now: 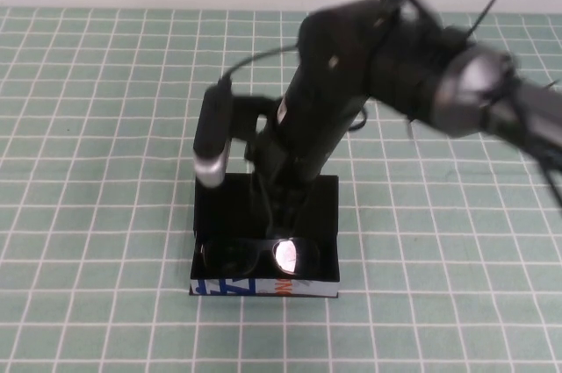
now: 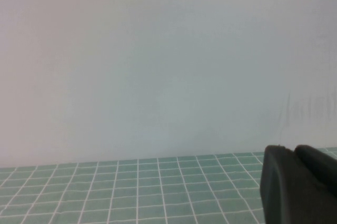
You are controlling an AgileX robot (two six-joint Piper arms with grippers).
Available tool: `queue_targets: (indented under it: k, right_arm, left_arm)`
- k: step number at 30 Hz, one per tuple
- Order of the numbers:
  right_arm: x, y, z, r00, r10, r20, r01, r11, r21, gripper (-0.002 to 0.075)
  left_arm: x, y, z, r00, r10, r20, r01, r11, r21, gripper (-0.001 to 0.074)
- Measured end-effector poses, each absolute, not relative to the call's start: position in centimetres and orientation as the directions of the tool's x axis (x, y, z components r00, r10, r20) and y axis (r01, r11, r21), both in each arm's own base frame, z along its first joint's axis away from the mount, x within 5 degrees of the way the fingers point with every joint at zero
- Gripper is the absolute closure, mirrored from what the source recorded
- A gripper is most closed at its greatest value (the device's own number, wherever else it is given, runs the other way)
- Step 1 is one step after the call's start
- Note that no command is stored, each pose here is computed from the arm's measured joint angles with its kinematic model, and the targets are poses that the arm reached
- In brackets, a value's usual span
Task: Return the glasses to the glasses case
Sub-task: Place the glasses in the glasses case
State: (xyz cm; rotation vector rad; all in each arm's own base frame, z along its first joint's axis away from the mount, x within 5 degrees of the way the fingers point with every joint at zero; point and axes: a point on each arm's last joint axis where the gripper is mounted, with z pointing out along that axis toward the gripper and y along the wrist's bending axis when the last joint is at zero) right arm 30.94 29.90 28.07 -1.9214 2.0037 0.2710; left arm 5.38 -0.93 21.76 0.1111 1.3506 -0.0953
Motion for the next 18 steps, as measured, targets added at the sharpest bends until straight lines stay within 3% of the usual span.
queue_targets:
  k: [5, 10, 18]
  right_arm:
    - [29.8, 28.3, 32.5, -0.044, -0.891, -0.453, -0.982, 0.121, -0.142, 0.0731]
    - [29.0, 26.4, 35.6, -0.112, -0.833, -0.542, -0.978, 0.189, -0.088, 0.0736]
    - [29.1, 24.4, 37.5, -0.212, -0.765, -0.608, -0.965, 0.263, 0.006, 0.0737]
  left_arm:
    - [5.4, -0.9, 21.8, 0.216, -0.004, -0.976, 0.133, 0.991, 0.025, 0.0737]
    - [5.4, -0.9, 21.8, 0.216, -0.004, -0.976, 0.133, 0.991, 0.025, 0.0737]
    - [5.4, -0.9, 21.8, 0.216, -0.004, -0.976, 0.133, 0.991, 0.025, 0.0737]
